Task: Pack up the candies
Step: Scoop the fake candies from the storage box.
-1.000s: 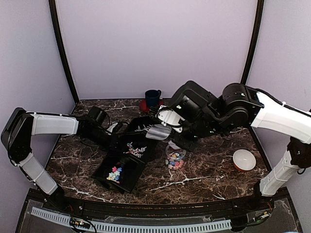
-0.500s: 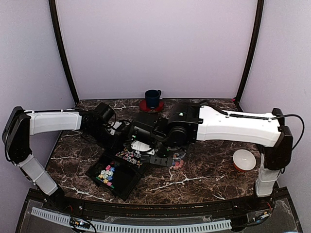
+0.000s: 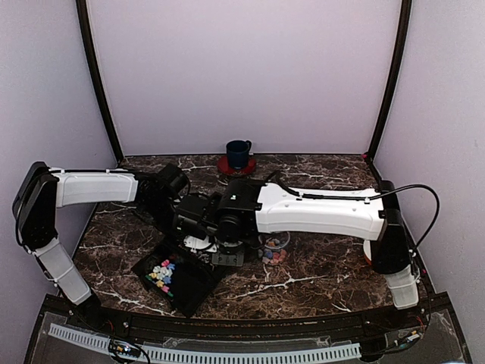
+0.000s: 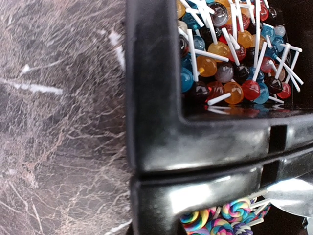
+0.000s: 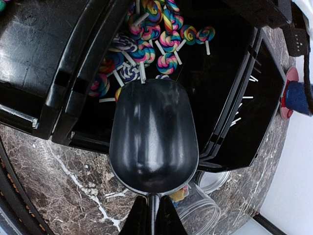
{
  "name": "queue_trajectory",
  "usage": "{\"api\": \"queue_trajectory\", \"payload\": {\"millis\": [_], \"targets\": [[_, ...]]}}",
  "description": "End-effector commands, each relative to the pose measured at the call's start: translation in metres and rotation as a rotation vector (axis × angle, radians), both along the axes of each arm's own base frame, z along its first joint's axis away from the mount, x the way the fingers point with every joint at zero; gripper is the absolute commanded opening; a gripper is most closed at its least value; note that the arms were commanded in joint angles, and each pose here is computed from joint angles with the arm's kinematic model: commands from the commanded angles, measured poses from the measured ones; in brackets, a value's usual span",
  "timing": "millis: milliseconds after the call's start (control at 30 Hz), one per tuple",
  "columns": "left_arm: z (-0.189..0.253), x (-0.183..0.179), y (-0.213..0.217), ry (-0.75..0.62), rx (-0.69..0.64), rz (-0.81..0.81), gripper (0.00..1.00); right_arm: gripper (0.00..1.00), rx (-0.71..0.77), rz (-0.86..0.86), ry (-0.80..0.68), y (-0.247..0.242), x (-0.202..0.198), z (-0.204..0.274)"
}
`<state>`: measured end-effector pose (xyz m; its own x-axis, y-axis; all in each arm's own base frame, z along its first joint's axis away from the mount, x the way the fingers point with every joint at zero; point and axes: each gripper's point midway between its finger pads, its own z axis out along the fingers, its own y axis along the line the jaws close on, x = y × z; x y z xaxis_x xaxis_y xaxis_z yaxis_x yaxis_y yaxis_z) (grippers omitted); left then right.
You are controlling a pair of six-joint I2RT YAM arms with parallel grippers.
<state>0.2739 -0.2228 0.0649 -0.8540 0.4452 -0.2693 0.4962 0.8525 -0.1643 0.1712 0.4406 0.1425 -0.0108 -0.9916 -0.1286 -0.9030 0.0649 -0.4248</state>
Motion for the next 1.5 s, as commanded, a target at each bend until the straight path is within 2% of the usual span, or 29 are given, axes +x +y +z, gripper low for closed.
{"api": "queue_trajectory", "payload": {"millis": [0,200,500,633,700,800,967,1100,1167,1300,1467], "targets": [[0.045,0.014,-0.033,-0.095,-0.111,-0.054,0.00,0.00,-0.062,0.071,0.064,0.009,-0.013,-0.024],[0.053,0.014,-0.046,-0.114,-0.146,-0.095,0.00,0.00,-0.028,0.115,0.152,0.039,-0.022,-0.053],[0.064,0.006,-0.058,-0.127,-0.239,-0.130,0.00,0.00,0.219,-0.024,0.170,0.068,0.008,-0.055],[0.062,0.005,-0.056,-0.123,-0.231,-0.130,0.00,0.00,0.346,-0.049,0.317,0.074,-0.002,-0.047],[0.059,0.004,-0.054,-0.118,-0.222,-0.130,0.00,0.00,0.330,-0.051,0.329,0.070,-0.004,-0.045],[0.058,0.004,-0.053,-0.118,-0.218,-0.130,0.00,0.00,0.231,-0.042,0.295,0.058,-0.003,-0.052],[0.061,0.005,-0.051,-0.130,-0.209,-0.129,0.00,0.00,0.141,0.045,0.288,0.048,-0.017,-0.069],[0.066,0.006,-0.052,-0.141,-0.213,-0.139,0.00,0.00,0.088,0.122,0.147,0.045,-0.017,-0.077],[0.070,0.005,-0.056,-0.137,-0.236,-0.153,0.00,0.00,0.124,0.129,0.130,0.051,-0.014,-0.083],[0.080,0.003,-0.063,-0.138,-0.281,-0.169,0.00,0.00,0.323,0.126,0.127,0.070,-0.011,-0.084],[0.077,0.006,-0.055,-0.137,-0.236,-0.131,0.00,0.00,0.631,0.047,0.240,0.086,-0.001,-0.058]]}}
